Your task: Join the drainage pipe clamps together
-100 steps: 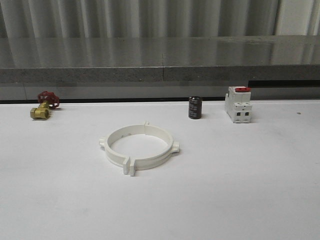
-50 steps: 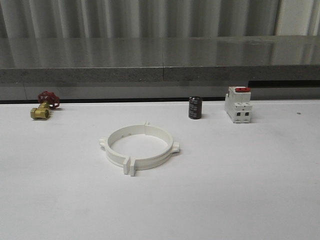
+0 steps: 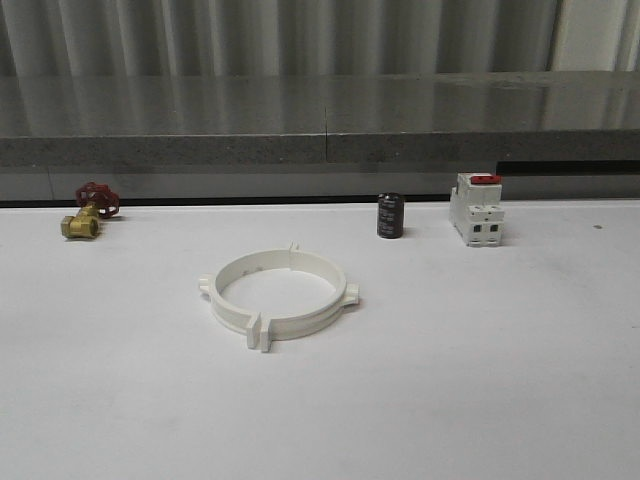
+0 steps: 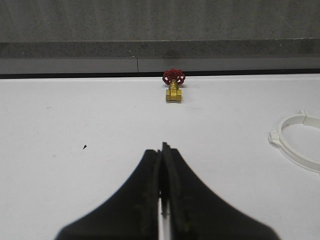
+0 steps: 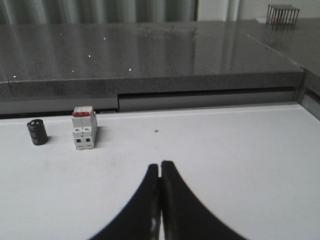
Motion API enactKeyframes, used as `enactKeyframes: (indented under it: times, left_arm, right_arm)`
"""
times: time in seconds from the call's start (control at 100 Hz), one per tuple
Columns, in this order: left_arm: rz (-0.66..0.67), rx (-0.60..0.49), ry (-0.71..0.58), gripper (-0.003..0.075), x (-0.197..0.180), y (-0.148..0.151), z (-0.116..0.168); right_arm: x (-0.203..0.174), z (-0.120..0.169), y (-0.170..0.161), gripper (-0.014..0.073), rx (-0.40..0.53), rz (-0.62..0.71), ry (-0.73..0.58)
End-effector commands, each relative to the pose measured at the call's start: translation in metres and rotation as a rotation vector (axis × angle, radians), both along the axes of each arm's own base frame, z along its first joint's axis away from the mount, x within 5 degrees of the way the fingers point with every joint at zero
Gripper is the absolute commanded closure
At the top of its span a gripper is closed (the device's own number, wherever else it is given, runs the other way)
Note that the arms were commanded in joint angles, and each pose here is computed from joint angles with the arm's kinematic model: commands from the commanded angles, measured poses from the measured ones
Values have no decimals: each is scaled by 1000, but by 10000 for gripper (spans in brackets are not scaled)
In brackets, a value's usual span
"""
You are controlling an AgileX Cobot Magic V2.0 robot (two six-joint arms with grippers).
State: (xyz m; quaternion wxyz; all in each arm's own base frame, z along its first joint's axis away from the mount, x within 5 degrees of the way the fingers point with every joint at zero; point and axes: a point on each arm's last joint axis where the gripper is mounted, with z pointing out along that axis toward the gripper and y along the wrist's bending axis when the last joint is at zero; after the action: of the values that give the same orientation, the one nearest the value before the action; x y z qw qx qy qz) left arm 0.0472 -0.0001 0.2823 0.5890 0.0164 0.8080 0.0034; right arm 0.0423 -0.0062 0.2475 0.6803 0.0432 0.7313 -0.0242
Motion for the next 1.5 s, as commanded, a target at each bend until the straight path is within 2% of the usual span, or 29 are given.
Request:
enactKeyframes:
  times: [0.0,0.1,0.18,0.2,1.33,1.49]
  left_arm:
    - [1,-19,-86,741,2,0,14]
    - [1,-19,-88,741,1,0,14]
    - [1,-19,-88,741,1,0,14]
    - [1,-19,-88,741,1,0,14]
    - [4,-9,-79,741,2,0,10]
    - [-26,-41,-174,741,11,-3,-8]
  right_arm:
    - [1,0,1,662,-24,13,-148]
    - [7,-16,2,662,-8,27,-179]
    - [11,-32,4,662,13,47,-259]
    - [12,-34,4,662,20,44,-234]
    - [12,-34,3,662,24,41,-204]
    - [12,-34,3,662,24,41,-204]
